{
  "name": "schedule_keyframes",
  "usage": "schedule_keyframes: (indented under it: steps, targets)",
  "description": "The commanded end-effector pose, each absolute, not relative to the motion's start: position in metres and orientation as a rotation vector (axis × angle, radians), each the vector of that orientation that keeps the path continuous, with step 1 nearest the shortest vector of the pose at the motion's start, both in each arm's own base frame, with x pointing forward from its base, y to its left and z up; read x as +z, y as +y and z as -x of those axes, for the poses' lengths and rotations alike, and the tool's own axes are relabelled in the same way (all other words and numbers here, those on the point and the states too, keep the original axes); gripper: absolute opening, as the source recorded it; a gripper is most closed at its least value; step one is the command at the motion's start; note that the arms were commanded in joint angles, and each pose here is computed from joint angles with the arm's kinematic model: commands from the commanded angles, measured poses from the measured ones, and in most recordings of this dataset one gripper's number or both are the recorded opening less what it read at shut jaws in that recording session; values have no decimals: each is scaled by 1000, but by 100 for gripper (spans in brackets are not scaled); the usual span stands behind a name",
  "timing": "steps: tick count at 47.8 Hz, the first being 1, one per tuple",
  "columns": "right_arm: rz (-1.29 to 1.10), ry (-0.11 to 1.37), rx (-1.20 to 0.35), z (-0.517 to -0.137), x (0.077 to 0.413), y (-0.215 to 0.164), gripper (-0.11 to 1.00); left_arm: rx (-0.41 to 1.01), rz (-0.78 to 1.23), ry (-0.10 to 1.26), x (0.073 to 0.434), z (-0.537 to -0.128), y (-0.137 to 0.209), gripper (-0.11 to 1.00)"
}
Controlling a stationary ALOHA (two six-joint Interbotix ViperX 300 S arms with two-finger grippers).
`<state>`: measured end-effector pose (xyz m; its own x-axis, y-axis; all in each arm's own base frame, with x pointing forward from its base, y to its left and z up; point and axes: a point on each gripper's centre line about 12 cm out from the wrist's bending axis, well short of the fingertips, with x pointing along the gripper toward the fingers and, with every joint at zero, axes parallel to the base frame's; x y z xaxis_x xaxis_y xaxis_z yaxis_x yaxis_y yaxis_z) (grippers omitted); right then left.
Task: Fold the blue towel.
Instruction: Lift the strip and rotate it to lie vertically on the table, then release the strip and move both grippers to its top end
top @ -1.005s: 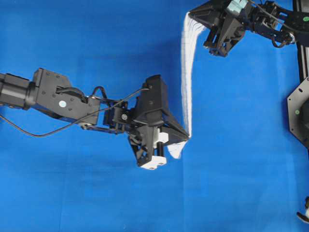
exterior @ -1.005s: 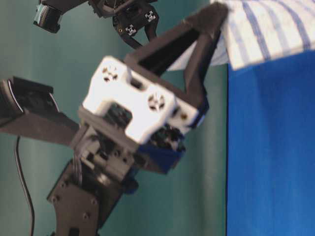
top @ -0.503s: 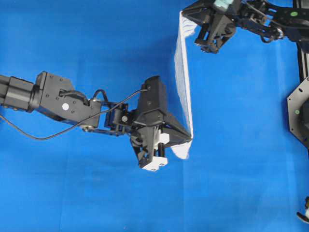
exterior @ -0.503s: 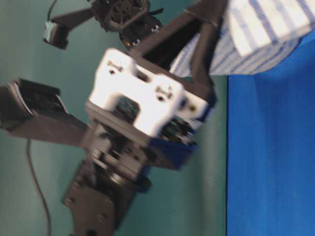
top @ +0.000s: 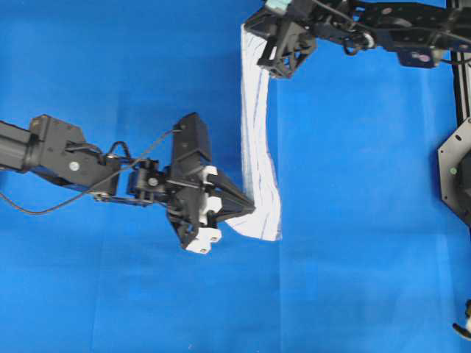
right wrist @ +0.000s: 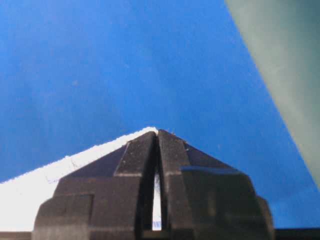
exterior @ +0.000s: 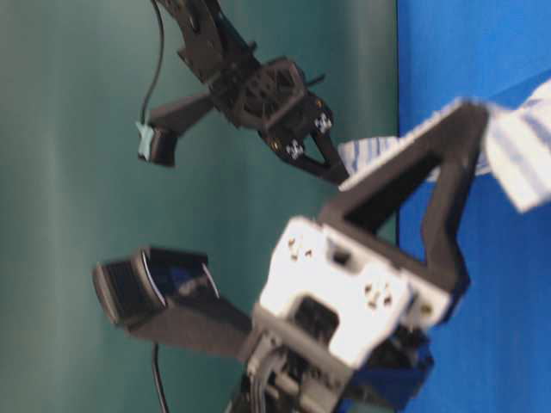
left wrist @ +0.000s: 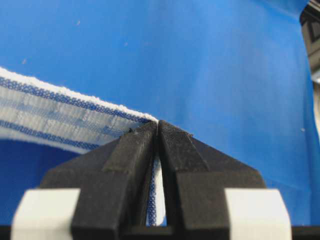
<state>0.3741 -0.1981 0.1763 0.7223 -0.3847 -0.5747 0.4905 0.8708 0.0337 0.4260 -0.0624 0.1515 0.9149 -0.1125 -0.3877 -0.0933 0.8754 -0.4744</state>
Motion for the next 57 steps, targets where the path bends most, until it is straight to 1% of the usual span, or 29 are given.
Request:
schedule_keyframes:
  steps: [1, 19, 21, 22, 25, 30, 32, 34, 37, 41, 43, 46, 49, 51, 57]
  targets:
    - [-175, 538, -499, -384, 194, -209, 3, -64, 516, 379, 169, -419, -79, 3]
    - [-159, 578, -475, -400, 182, -211, 3, -57, 512, 413, 161, -407, -78, 3]
    - [-153, 583, -469, -402, 182, -210, 3, -56, 512, 414, 160, -407, -78, 5]
    - [-150, 585, -466, -403, 182, -210, 3, -56, 513, 416, 160, -407, -78, 7]
    - [-142, 588, -457, -406, 181, -207, 3, -54, 514, 415, 160, -407, -78, 19]
    - [-125, 593, -438, -412, 180, -202, 3, -54, 512, 418, 159, -407, -77, 50]
    - [-120, 593, -434, -413, 180, -202, 6, -54, 512, 418, 159, -406, -77, 58]
    - [-116, 595, -431, -414, 180, -201, 10, -52, 513, 423, 158, -405, -77, 60]
    - [-104, 595, -425, -415, 181, -200, 22, -51, 514, 431, 157, -404, -78, 57]
    - [-85, 599, -419, -415, 181, -200, 45, -55, 516, 427, 159, -405, -79, 56]
    - [-77, 599, -416, -415, 181, -200, 59, -56, 515, 426, 160, -405, -79, 56]
    - [-65, 600, -410, -416, 181, -198, 78, -58, 509, 424, 160, -406, -79, 56]
    - [-53, 601, -407, -416, 181, -199, 91, -57, 506, 420, 161, -406, -78, 56]
    - [-49, 598, -406, -417, 183, -199, 93, -56, 503, 419, 162, -407, -78, 56]
    - [-45, 591, -407, -417, 188, -199, 89, -43, 483, 423, 165, -404, -69, 56]
